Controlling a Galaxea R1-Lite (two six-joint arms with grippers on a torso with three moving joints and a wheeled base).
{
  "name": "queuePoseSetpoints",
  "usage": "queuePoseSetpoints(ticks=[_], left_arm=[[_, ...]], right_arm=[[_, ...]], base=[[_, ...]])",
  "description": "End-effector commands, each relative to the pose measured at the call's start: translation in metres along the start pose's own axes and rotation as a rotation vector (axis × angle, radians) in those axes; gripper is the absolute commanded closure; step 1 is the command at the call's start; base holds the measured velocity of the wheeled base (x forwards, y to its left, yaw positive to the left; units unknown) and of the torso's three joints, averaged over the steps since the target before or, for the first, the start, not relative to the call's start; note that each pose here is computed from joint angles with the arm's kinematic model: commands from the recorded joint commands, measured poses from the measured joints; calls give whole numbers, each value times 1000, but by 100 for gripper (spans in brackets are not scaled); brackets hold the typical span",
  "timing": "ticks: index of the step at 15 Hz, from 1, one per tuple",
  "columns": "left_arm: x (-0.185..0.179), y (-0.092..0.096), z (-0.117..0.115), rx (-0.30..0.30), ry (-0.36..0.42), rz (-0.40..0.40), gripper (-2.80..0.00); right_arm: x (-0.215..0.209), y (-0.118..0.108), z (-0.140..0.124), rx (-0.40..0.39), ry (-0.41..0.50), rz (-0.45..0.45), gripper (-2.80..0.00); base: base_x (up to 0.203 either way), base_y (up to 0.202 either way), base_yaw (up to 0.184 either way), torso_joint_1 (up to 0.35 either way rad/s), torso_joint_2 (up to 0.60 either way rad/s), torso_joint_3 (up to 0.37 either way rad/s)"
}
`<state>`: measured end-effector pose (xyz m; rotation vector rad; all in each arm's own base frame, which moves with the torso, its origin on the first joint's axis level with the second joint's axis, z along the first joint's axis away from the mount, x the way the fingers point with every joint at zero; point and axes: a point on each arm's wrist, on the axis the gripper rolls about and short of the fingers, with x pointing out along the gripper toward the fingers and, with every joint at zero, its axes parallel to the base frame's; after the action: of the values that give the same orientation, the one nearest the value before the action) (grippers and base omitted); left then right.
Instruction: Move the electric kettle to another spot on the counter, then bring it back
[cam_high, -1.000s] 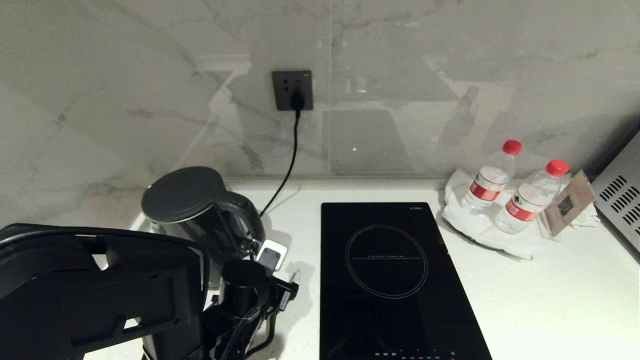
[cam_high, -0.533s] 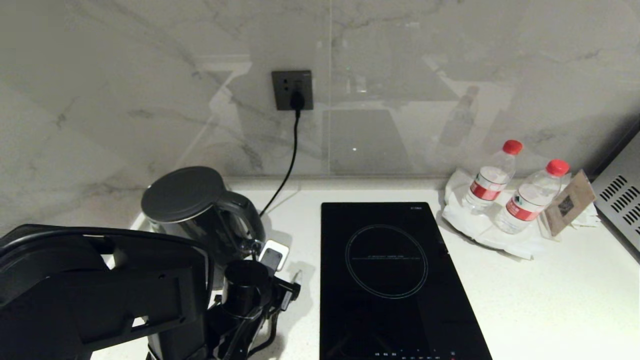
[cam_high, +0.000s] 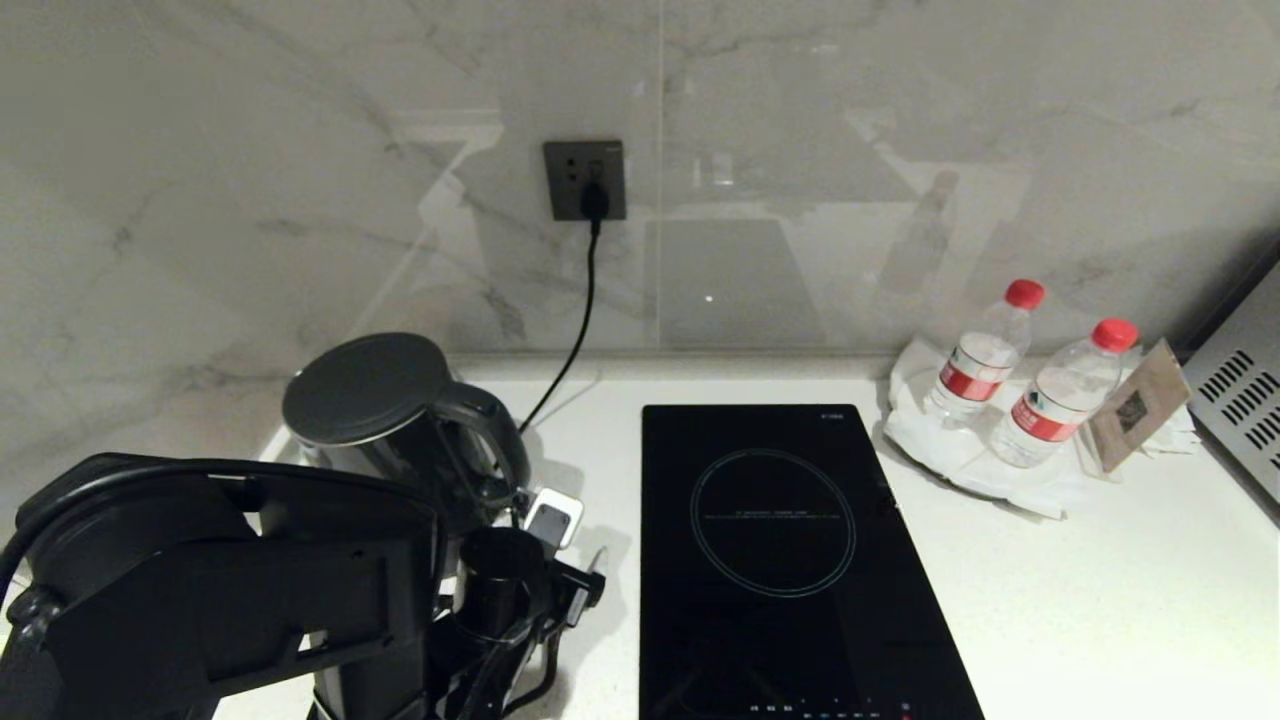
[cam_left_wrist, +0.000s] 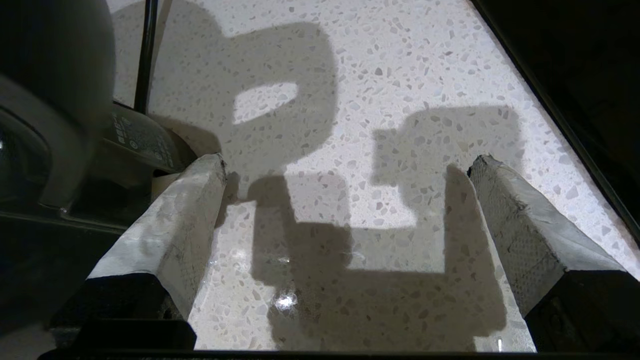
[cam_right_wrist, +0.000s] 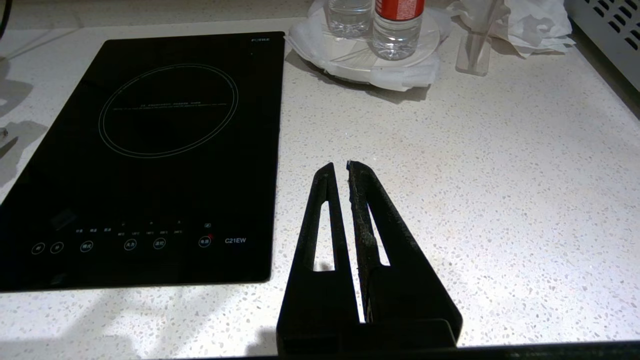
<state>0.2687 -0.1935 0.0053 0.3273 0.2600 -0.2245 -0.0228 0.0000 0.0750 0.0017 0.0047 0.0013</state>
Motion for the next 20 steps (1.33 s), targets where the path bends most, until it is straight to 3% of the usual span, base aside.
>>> queuePoseSetpoints(ticks=[1, 20], left_arm=[[1, 0, -1, -1, 0, 6, -280], [-13, -4, -14, 15, 22, -22, -280]], right_arm=[[0, 0, 0, 0, 0, 2, 0], [0, 0, 0, 0, 0, 2, 0]], base=[[0, 0, 0, 0, 0, 0], [0, 0, 0, 0, 0, 0]])
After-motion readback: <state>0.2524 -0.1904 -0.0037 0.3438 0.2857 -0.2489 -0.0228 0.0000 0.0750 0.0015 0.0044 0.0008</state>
